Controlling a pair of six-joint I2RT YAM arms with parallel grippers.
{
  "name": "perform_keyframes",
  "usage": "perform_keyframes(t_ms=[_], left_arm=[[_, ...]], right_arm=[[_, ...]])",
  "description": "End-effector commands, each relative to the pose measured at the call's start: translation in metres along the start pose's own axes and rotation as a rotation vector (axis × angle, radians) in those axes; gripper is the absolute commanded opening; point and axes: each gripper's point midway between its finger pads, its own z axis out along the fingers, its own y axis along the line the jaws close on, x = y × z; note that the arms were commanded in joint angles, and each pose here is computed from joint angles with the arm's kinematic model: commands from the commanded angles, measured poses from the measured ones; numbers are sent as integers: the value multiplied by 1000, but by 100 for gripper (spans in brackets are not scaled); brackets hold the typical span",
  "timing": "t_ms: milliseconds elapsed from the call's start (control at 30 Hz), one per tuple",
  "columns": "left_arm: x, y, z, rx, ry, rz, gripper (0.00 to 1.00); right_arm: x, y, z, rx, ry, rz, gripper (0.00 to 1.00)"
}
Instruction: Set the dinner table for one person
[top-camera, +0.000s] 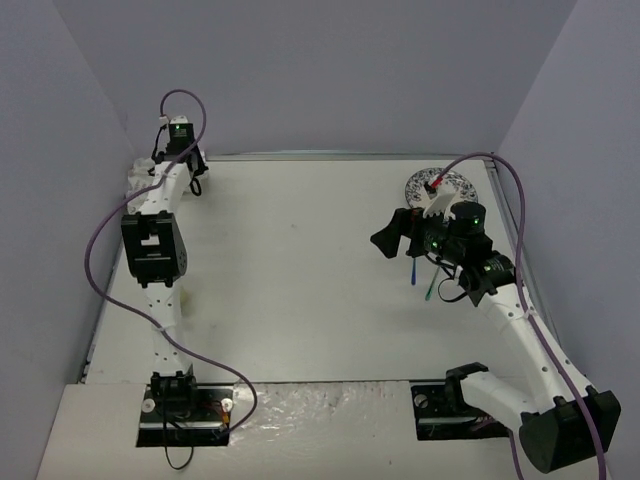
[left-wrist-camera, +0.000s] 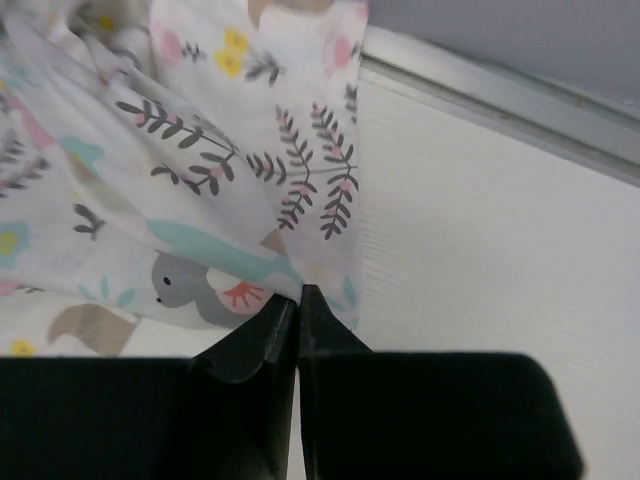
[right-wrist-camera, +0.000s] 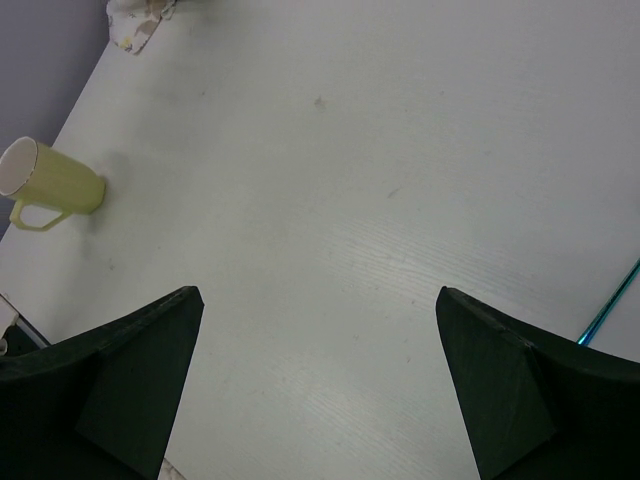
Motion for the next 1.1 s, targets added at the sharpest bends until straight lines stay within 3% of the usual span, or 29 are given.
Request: perform_keyframes(t_ms=[0,200,300,400,500,600,667,733,867,1067], left_arm=[[-81,-82,-188,271,-154,109,0],[21,-146,-285,450,-27,244,0],[101,-183,-323,554,64,353,1],[174,-183,-338,590,180,388,11],[219,-189,-353,645,246,407,17],[249,-189,-368,695,307,483,37],[249,-190,-374,719,302,479,42],[237,-185,-370,684,247,451,54],[209,-168,-340,574,187,371,56],[177,-141,-247,366,126,155,56]], right_arm=[[-39,14,-13,-13,-144,-55,100],[-37,11,-20,15,-162,-37,100],[-30,6,-19,42,-155,1,100],[-19,-3,-16,75,-139,28,100],[-8,-9,-11,93,-112,49,100],[10,-18,1,111,-55,71,100],[22,-26,10,135,-11,85,96],[36,-32,21,159,39,91,90],[58,-42,43,234,114,87,85],[89,-61,84,319,194,68,72]])
